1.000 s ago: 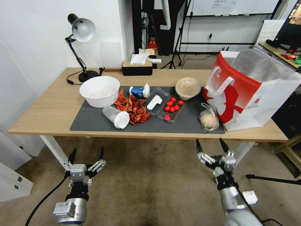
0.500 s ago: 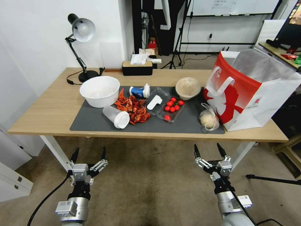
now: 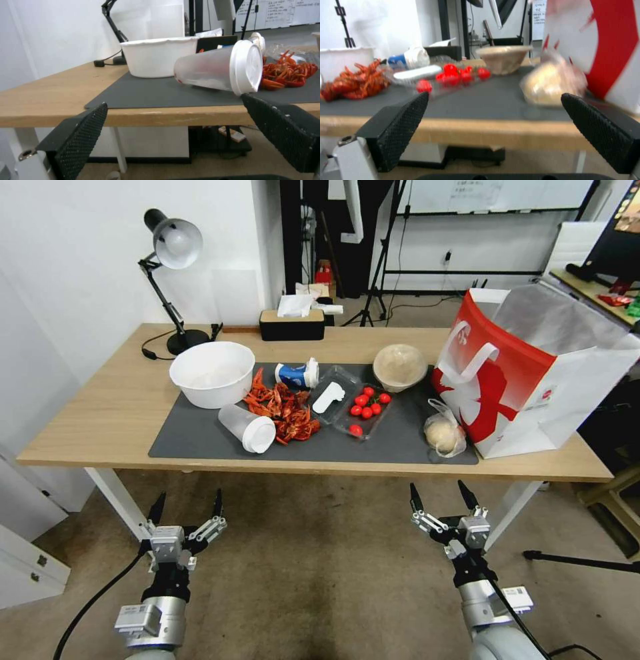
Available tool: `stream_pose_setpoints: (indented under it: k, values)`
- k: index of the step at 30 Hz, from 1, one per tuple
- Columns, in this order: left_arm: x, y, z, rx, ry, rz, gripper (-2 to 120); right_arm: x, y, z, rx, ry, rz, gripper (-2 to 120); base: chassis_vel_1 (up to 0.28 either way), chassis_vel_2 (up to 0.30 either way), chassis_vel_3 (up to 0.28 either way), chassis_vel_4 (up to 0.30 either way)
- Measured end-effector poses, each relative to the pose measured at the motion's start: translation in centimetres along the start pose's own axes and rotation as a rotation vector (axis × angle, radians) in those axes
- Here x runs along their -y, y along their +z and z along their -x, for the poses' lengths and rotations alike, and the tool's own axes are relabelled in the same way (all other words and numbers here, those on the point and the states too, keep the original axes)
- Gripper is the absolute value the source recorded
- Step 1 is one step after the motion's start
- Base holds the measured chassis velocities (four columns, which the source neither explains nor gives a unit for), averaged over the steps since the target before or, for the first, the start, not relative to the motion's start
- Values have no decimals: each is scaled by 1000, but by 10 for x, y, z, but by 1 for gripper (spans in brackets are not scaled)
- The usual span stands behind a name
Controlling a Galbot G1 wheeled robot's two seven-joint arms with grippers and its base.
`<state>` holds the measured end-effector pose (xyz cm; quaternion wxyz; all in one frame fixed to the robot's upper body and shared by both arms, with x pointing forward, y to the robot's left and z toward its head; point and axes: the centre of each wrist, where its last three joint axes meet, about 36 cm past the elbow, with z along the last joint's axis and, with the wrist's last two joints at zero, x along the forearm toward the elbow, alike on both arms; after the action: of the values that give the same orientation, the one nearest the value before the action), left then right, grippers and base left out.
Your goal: Pick up the trash from the table and place it into the takeout bag.
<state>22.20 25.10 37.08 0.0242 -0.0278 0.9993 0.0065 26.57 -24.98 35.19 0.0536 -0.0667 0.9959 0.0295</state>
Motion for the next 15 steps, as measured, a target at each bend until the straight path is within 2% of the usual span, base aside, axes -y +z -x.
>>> stream_pose_setpoints:
  k: [4, 7, 9, 10, 11, 15]
  values:
    - [0, 0, 2, 6, 5, 0, 100, -4, -14, 13, 12, -4, -4, 100, 0, 0, 0, 0]
    - [1, 1, 3, 8, 8, -3, 100, -9, -32, 29, 15, -2, -12, 100, 0, 0, 0, 0]
    - [3, 1, 4, 10, 12, -6, 100, -16, -56, 51, 7, 23, -40, 100, 0, 0, 0, 0]
    - [3, 1, 4, 10, 12, -6, 100, -16, -56, 51, 7, 23, -40, 100, 0, 0, 0, 0]
    - [3, 1, 4, 10, 12, -7, 100, -20, -70, 65, -9, 60, -63, 100, 0, 0, 0, 0]
    - [3, -2, 3, 13, 12, -6, 100, -25, -95, 89, -72, 142, -107, 100, 0, 0, 0, 0]
